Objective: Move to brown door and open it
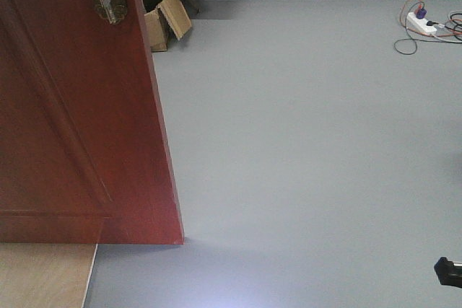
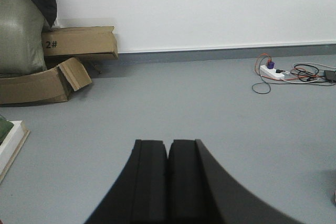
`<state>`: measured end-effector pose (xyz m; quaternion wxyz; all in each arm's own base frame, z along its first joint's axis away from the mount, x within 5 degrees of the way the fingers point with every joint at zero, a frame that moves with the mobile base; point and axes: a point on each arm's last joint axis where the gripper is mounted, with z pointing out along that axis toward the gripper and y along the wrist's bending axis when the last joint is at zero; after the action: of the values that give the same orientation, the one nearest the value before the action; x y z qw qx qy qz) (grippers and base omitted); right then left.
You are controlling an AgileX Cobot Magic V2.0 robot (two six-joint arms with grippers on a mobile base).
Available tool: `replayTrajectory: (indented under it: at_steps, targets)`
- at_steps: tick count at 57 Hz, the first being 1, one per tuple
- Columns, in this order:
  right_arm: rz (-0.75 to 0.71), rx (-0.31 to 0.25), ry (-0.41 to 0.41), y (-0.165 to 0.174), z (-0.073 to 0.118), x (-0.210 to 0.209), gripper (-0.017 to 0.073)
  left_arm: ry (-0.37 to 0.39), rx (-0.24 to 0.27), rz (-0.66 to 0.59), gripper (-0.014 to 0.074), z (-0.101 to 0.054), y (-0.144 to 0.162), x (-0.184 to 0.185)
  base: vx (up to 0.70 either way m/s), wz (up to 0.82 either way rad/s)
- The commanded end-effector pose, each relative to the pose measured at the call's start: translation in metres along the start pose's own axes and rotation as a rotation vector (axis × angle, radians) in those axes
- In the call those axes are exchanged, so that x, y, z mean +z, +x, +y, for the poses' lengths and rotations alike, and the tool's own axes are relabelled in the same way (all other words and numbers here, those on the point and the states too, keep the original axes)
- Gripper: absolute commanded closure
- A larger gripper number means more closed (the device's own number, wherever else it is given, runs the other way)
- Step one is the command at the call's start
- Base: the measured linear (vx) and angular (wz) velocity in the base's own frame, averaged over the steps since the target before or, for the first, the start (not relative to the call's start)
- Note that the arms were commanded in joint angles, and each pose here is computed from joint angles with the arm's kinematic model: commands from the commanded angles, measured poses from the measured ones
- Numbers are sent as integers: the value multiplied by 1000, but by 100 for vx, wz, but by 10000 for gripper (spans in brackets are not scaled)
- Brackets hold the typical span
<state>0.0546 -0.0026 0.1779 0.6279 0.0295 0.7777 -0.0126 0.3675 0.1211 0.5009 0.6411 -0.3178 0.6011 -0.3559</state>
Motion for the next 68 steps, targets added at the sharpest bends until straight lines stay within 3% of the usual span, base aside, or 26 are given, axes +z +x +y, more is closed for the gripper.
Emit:
replayTrajectory:
  at_steps: [1, 6, 10, 13, 15, 20, 25, 31, 34, 39, 44, 54, 68]
  targets:
    - [-87, -6, 2, -6, 0, -1, 559, 76, 60, -69, 597, -40, -9, -26, 0, 0]
    - [-87, -6, 2, -6, 0, -1, 559, 46, 204, -36, 597, -52, -3, -36, 0, 0]
    - [-87, -6, 2, -6, 0, -1, 559, -5, 409, 3, 597, -60, 5, -44, 0, 0]
    - [-87, -6, 2, -6, 0, -1, 559, -47, 612, 44, 597, -67, 14, -50, 0, 0]
    - [-87, -6, 2, -6, 0, -1, 559, -56, 710, 64, 597, -74, 21, -55, 0, 0]
    - [-87, -6, 2, -6, 0, -1, 559, -33, 880, 46, 597, -92, 40, -70, 0, 0]
    - [-87, -6, 2, -6, 0, -1, 559, 13, 1002, -65, 597, -100, 58, -81, 0, 0]
    - [-87, -6, 2, -6, 0, -1, 559, 71, 1047, -230, 597, -91, 81, -98, 0, 0]
    - [-87, -6, 2, -6, 0, -1, 559, 110, 1036, -314, 597, -84, 92, -111, 0, 0]
    - [-87, -6, 2, -6, 0, -1, 559, 138, 977, -341, 597, -65, 109, -137, 0, 0]
    - [-87, -6, 2, -6, 0, -1, 559, 122, 948, -286, 597, -37, 128, -161, 0, 0]
    - [-87, -6, 2, -6, 0, -1, 559, 87, 1040, -147, 597, 17, 167, -212, 0, 0]
    - [-87, -6, 2, -6, 0, -1, 559, 106, 1049, -183, 597, 78, 205, -294, 0, 0]
